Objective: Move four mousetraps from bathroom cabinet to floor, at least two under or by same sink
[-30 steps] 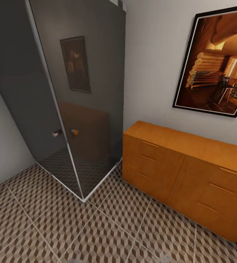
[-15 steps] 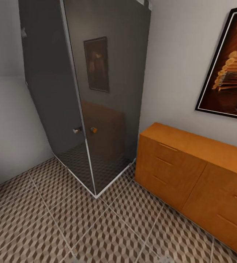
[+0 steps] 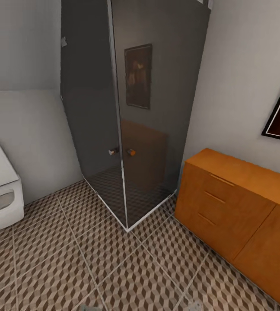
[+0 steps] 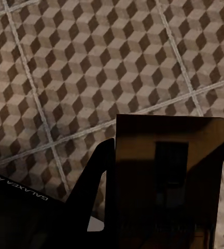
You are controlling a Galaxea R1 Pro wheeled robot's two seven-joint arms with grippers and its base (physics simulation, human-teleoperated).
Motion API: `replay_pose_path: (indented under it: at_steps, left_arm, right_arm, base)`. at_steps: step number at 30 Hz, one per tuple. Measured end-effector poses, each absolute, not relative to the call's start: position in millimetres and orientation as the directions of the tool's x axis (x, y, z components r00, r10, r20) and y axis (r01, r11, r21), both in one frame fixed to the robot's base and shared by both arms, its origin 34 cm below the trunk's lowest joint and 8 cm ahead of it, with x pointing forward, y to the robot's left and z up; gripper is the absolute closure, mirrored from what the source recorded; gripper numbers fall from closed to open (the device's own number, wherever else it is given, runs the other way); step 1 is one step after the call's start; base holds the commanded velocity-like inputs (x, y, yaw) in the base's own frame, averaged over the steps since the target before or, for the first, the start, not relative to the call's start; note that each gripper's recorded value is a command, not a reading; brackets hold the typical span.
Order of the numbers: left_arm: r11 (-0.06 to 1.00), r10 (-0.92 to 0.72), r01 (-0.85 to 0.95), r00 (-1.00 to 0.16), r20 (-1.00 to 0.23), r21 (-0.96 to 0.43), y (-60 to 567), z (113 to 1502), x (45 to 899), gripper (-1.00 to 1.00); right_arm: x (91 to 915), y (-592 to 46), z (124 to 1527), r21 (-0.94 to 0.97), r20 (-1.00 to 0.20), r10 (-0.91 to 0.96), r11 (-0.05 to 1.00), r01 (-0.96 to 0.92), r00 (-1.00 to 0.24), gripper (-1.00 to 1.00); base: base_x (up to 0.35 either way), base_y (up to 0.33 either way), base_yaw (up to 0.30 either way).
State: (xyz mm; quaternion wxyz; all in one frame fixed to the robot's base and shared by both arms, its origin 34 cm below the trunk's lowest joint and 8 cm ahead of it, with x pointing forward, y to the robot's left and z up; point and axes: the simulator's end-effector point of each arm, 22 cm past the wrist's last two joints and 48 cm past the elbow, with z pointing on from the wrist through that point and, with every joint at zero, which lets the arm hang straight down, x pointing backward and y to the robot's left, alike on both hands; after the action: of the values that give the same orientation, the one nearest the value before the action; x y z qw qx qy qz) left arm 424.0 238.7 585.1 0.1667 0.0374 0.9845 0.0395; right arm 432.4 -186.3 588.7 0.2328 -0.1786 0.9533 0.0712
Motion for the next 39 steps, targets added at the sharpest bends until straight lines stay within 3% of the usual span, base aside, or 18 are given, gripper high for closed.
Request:
replay_pose_path:
  at_steps: [17,39]
  left_arm:
    - [0.994,0.083,0.052,-0.941,-0.328,0.1,244.0,585.4,425.1,1.0]
    - [0.994,0.083,0.053,-0.941,-0.327,0.098,242.5,585.3,424.8,1.0]
  right_arm:
    - [443.5,-184.4,594.8,0.047,-0.519,-0.29,0.93,-0.366,-0.804,1.0]
    - [461.5,-224.7,602.7,-0.113,-0.577,-0.262,0.964,-0.243,-0.774,1.0]
  base:
    - [0.0,0.0,0.289]
    - [0.0,0.0,0.272]
